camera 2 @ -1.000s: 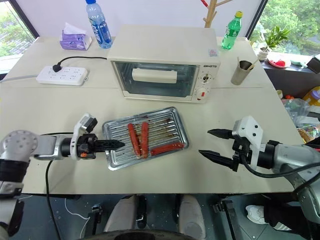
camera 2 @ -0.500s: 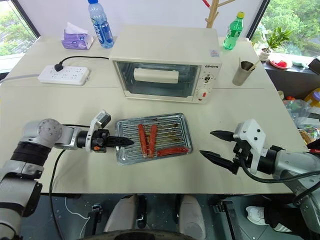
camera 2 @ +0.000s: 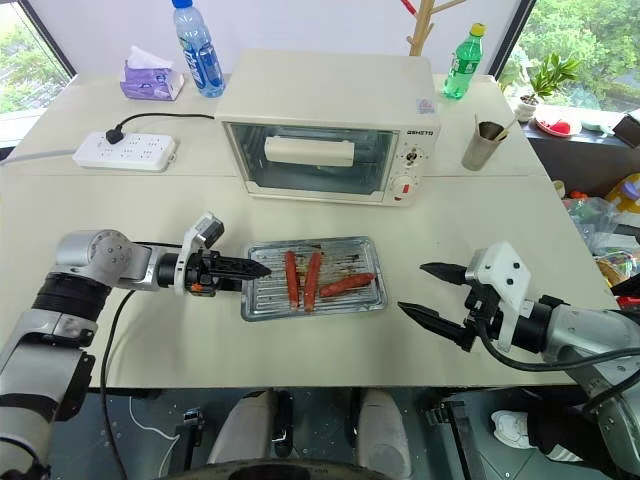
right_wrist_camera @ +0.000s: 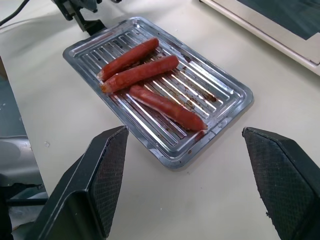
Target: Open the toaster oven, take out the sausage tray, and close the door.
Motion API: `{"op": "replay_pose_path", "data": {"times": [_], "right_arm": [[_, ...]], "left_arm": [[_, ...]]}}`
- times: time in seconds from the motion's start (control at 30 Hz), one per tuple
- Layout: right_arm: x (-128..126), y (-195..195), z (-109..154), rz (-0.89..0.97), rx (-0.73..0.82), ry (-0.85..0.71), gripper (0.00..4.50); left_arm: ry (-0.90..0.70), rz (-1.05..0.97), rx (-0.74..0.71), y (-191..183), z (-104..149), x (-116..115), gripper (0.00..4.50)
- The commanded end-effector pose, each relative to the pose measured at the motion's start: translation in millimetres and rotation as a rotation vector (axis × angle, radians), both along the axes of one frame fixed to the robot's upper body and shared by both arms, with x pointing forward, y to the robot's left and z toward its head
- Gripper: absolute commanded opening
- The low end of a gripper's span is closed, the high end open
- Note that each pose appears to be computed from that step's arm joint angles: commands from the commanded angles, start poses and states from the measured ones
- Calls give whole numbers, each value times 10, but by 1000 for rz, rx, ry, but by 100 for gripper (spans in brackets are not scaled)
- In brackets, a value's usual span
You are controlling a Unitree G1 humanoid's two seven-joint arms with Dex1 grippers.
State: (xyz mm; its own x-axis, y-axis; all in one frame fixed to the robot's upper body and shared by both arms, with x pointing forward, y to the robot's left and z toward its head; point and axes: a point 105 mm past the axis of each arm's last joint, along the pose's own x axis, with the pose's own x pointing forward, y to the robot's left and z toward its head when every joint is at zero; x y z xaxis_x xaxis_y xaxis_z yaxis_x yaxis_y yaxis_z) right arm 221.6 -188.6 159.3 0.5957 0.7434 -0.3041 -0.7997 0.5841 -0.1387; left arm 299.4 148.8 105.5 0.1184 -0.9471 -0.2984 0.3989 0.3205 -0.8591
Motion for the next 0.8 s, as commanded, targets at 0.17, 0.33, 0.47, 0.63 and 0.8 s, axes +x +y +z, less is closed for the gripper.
{"op": "replay_pose_path", "data": {"times": [0.17, 0.33, 0.47, 0.63, 0.8], "right_arm": [[60, -6, 66, 45, -26, -32, 376], [98, -9, 69, 85, -31, -21, 376], [131, -7, 90, 109, -33, -19, 376], [183, 5, 131, 141, -35, -21, 376], [248, 56, 201, 174, -26, -39, 376]], "left_arm": [[-206, -17, 224, 624, -32, -188, 447], [-559, -147, 515, 1069, -70, -370, 447], [-793, -127, 508, 1105, 394, -324, 447], [-1006, -150, 440, 943, 965, -393, 447], [-1061, -219, 414, 796, 1131, -568, 447]]}}
